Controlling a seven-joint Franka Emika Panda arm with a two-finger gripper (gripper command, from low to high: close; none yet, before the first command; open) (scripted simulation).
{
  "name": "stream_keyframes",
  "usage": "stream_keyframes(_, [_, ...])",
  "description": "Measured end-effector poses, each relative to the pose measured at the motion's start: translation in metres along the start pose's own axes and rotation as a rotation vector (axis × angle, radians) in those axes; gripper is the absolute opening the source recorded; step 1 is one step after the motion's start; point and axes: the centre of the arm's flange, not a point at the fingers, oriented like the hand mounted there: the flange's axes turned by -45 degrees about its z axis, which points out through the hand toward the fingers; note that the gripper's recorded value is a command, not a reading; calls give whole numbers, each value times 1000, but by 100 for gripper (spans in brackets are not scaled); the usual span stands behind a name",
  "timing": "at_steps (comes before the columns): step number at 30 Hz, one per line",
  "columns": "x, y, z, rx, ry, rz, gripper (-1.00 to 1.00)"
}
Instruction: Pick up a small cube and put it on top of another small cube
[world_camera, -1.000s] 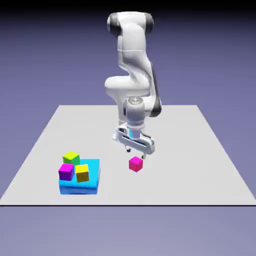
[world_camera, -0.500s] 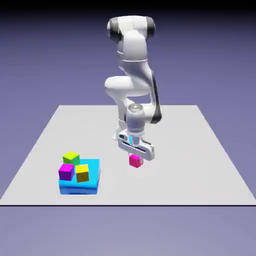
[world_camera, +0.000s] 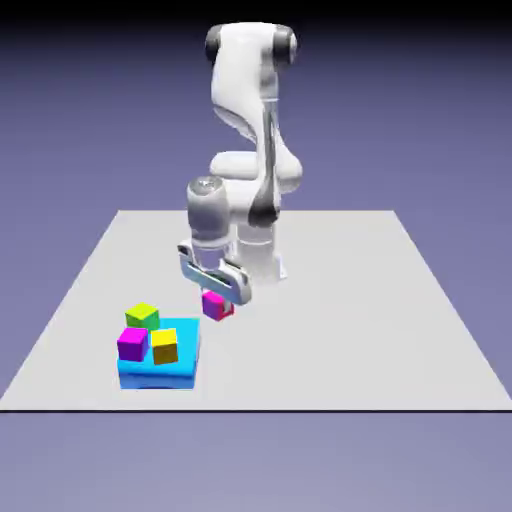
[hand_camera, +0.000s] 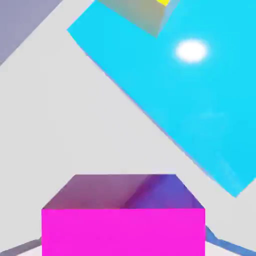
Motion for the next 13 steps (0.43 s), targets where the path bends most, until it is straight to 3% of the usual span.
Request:
stream_keyframes(6, [69, 80, -53, -13, 7, 75, -100])
stream_keyframes(10, [71, 81, 10, -14, 7, 74, -100])
stream_keyframes(11, [70, 81, 17, -14, 7, 73, 100])
stream_keyframes(13, [70, 82, 17, -15, 7, 75, 100])
